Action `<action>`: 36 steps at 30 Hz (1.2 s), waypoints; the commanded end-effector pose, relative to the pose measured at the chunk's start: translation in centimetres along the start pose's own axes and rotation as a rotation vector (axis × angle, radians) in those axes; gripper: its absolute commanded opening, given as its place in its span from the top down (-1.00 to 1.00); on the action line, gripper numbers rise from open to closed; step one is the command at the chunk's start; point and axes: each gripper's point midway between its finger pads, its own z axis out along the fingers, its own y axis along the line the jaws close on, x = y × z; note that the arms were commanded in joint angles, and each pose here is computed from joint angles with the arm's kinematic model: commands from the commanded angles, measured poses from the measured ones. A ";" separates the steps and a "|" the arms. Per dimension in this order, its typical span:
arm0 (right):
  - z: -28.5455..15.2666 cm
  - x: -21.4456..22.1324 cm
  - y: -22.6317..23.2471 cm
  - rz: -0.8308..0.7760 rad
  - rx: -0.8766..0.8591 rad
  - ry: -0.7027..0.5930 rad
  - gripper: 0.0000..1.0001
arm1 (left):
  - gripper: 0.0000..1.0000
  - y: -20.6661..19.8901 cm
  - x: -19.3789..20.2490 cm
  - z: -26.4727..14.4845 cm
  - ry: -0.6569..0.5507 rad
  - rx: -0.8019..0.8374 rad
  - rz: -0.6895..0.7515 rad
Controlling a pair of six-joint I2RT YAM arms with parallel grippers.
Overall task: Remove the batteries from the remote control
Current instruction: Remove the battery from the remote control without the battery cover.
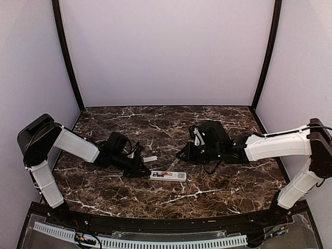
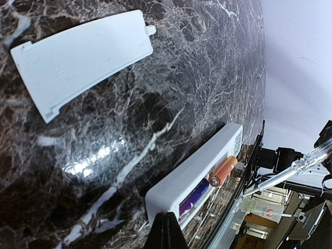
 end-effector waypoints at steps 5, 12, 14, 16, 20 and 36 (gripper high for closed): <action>0.5 -0.9 -0.2 -0.026 0.047 -0.045 1.00 | 1.00 -1.1 0.1 -0.3 -0.004 0.032 0.024; 1.5 -0.8 -0.5 -0.044 0.067 -0.027 1.00 | 1.00 -1.1 0.1 -0.2 -0.002 0.032 0.024; 1.7 -1.0 -0.9 -0.045 0.090 -0.037 1.00 | 1.00 -1.1 0.1 -0.2 -0.002 0.032 0.023; 2.0 -1.1 -1.1 -0.047 0.104 -0.039 1.00 | 1.00 -1.1 0.1 -0.2 0.000 0.033 0.023; 2.3 -1.3 -1.2 -0.052 0.114 -0.046 1.00 | 1.00 -1.1 0.1 -0.2 -0.001 0.034 0.025; 1.6 -1.4 -0.1 -0.042 0.076 -0.050 1.00 | 1.00 -1.1 0.1 -0.2 0.001 0.035 0.023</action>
